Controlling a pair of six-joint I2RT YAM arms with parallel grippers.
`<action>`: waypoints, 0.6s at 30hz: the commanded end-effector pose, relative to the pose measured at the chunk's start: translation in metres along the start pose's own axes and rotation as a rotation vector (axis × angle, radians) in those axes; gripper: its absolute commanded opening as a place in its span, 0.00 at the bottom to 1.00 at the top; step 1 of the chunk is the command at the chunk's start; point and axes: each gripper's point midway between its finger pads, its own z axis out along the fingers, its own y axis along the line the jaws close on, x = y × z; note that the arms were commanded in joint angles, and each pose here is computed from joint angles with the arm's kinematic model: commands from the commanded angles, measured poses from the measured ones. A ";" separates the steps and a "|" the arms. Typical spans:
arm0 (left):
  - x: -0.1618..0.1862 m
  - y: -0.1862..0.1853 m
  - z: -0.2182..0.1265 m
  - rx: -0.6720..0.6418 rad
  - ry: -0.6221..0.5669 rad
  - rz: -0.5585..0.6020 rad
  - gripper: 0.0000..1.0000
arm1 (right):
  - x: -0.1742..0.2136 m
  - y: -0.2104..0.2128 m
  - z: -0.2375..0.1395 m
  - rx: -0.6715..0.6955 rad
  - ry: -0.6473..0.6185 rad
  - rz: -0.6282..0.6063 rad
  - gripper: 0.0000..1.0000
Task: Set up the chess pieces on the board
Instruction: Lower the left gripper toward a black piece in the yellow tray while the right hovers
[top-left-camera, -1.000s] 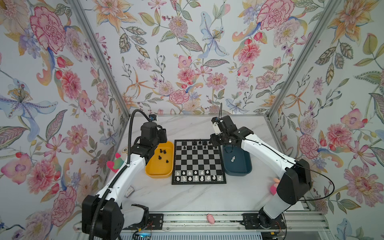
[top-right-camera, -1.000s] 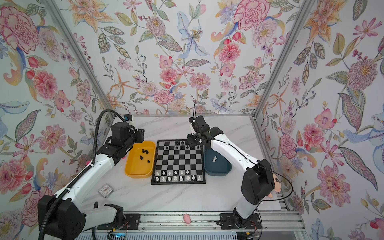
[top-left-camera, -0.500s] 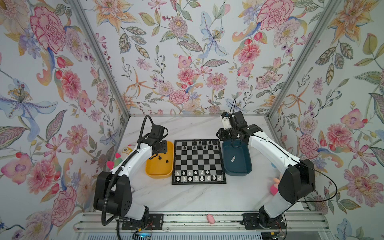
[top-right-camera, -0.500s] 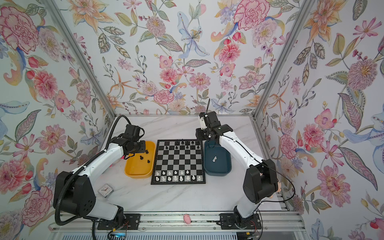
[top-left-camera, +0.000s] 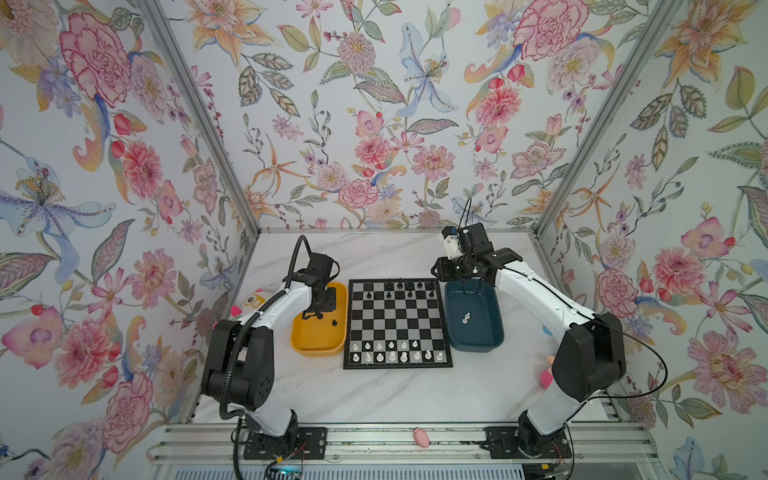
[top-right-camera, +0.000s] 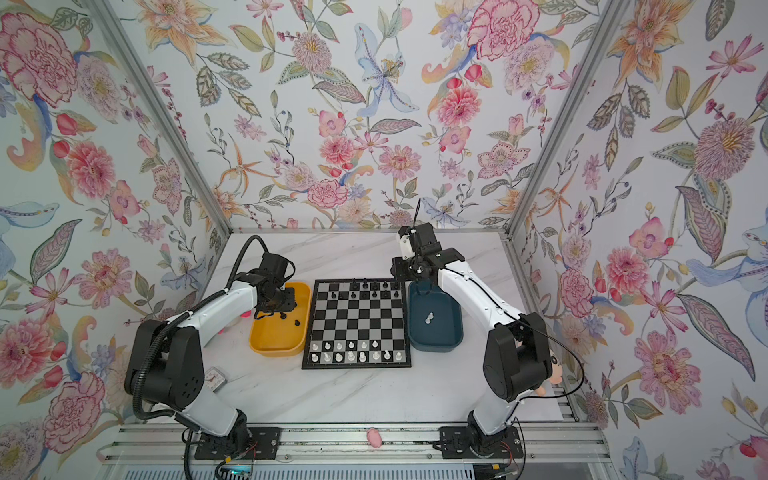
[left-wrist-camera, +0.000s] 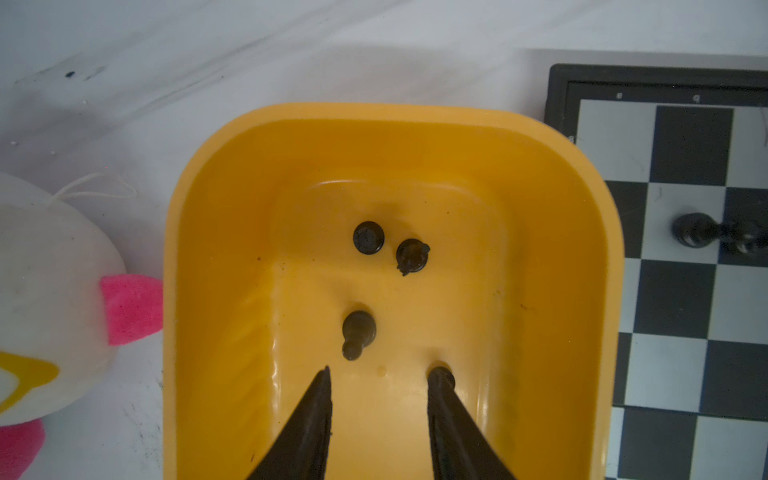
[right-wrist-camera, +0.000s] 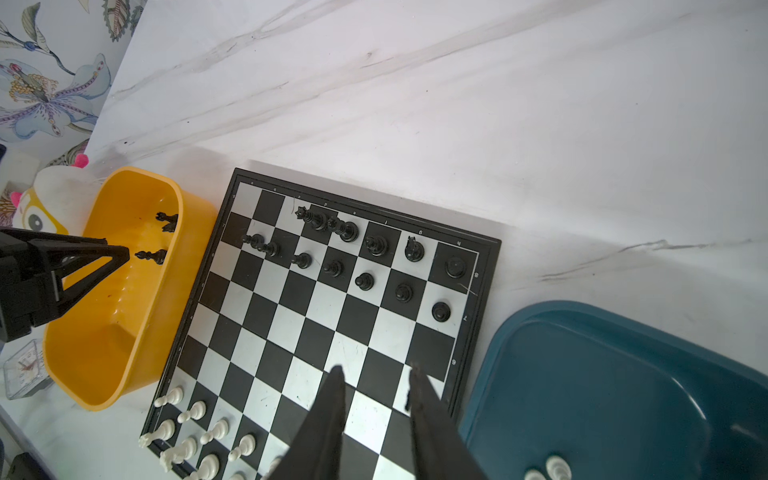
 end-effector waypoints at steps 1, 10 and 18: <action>0.006 0.014 0.005 -0.027 0.010 -0.039 0.41 | 0.003 -0.002 0.008 -0.015 0.017 0.008 0.29; 0.015 0.018 0.020 -0.022 0.045 -0.055 0.39 | 0.006 -0.003 0.013 -0.024 0.033 0.015 0.28; 0.014 0.017 0.032 -0.004 0.054 -0.066 0.37 | 0.008 -0.003 0.013 -0.028 0.039 0.023 0.28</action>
